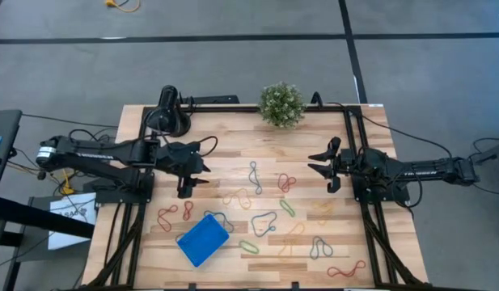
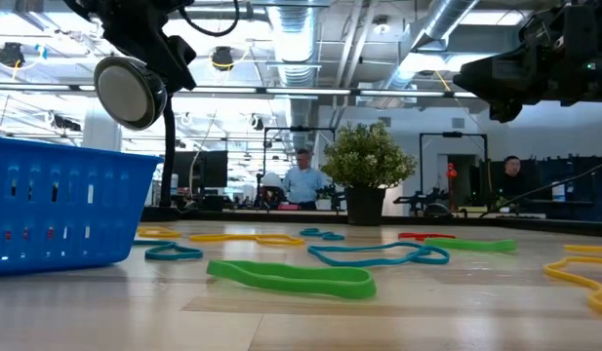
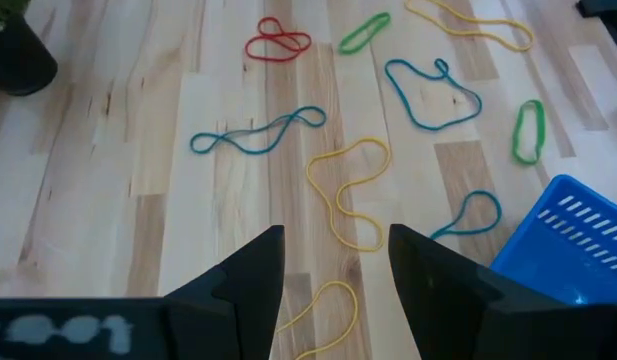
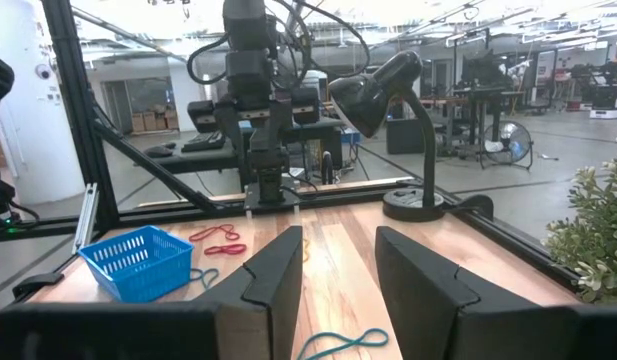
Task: Pick and place rubber bands into bin
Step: Put the yellow rubber band into the blue basket
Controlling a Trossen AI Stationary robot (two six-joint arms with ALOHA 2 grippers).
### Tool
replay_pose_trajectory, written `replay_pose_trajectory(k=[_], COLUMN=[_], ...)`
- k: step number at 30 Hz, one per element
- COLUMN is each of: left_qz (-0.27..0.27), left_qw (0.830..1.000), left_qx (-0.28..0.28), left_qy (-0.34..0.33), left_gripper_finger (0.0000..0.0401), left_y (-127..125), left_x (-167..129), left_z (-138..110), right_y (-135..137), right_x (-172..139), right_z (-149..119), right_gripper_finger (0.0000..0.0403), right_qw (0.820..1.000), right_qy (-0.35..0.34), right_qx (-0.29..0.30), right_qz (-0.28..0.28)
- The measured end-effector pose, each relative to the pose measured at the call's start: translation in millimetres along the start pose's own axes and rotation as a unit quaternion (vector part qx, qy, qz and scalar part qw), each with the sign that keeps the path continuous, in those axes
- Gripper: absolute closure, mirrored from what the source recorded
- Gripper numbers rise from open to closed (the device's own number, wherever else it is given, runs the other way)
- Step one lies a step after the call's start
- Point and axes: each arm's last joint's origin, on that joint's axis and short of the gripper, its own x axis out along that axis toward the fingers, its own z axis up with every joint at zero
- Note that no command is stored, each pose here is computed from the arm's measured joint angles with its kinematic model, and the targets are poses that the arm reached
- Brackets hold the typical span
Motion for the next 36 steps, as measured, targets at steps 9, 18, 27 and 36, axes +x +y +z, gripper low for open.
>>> replay_pose_trajectory(k=[9,18,27,36], left_qz=[-0.002,-0.002,0.005,0.009], left_qw=[1.000,1.000,1.000,0.998], left_qx=[-0.023,-0.020,-0.008,-0.007], left_qy=[0.005,0.007,-0.018,-0.063], left_gripper_finger=[0.0230,0.0230,0.0230,0.0230], left_y=[-0.5,-0.5,0.1,0.7], left_x=[4.4,4.5,4.5,3.7], left_z=[0.5,0.2,5.1,13.7], right_y=[0.0,0.0,0.0,0.0], right_x=[0.0,0.0,0.0,0.0], right_z=[-0.1,-0.3,-0.3,-0.3], right_gripper_finger=[0.0280,0.0280,0.0280,0.0280], right_qw=[1.000,1.000,1.000,1.000], right_qy=[0.000,0.001,0.001,0.001], right_qx=[0.000,0.000,0.000,0.000], right_qz=[0.000,0.000,0.000,0.000])
